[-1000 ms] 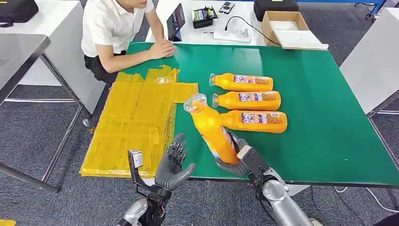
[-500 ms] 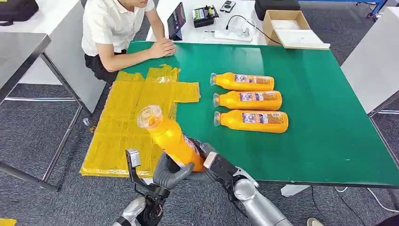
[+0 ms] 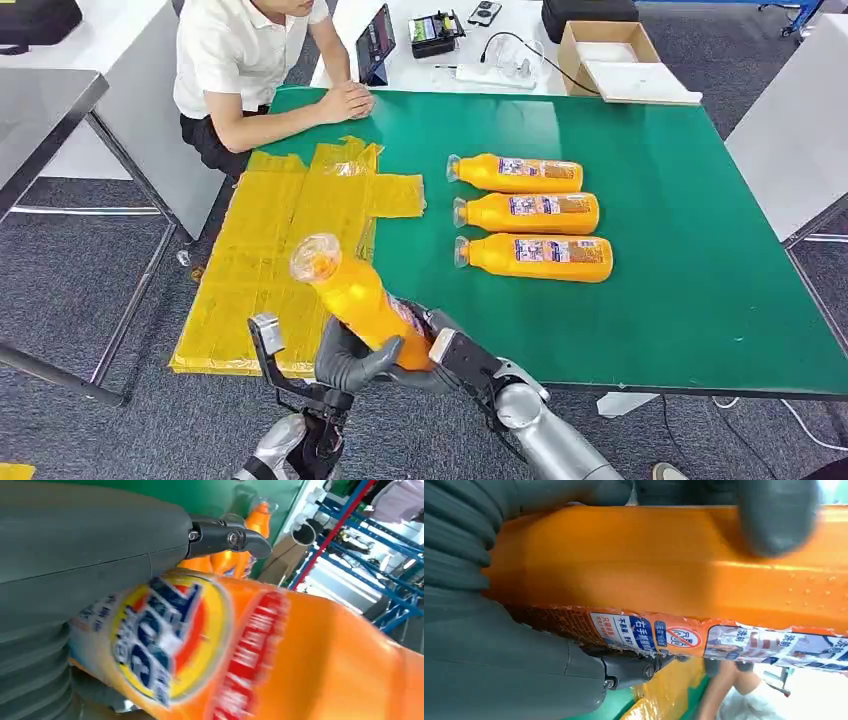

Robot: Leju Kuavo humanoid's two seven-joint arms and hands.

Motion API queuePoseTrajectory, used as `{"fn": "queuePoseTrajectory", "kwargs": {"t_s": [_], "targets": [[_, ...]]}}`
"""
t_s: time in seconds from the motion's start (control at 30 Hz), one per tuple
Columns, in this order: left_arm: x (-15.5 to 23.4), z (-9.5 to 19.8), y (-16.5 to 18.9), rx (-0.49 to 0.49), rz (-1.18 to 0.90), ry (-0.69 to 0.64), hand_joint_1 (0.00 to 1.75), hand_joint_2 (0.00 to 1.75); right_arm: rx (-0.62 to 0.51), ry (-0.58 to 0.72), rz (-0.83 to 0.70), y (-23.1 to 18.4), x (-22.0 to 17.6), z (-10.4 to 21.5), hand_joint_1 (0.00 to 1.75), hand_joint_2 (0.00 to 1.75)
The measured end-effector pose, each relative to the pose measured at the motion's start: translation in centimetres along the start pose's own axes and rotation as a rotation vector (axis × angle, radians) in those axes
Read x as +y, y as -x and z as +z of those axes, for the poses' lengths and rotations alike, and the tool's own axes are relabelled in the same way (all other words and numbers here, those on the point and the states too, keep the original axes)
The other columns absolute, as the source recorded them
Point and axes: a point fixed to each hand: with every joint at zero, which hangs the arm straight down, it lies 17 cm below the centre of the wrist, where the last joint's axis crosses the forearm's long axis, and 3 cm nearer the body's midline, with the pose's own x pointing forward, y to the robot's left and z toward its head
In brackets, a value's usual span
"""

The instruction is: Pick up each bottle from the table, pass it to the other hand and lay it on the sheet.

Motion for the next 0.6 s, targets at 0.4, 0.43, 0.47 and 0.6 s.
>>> {"fn": "queuePoseTrajectory", "kwargs": {"t_s": [0.4,0.43,0.47,0.6], "targets": [[0.1,-0.2,-0.6,-0.017,0.003,-0.006,0.00,1.75,0.012,-0.008,0.000,0.4,0.3,0.2,1.75,1.75],[0.1,-0.2,-0.7,-0.023,-0.002,-0.011,0.00,1.75,0.012,-0.008,0.001,0.4,0.3,0.2,1.75,1.75],[0.3,-0.2,-1.0,-0.043,-0.025,-0.022,0.00,1.75,0.016,-0.007,0.008,0.5,0.3,0.2,1.75,1.75],[0.5,-0.5,-3.3,-0.130,-0.061,-0.058,0.00,1.75,0.047,0.004,0.057,1.4,0.2,0.6,1.75,1.75]]}}
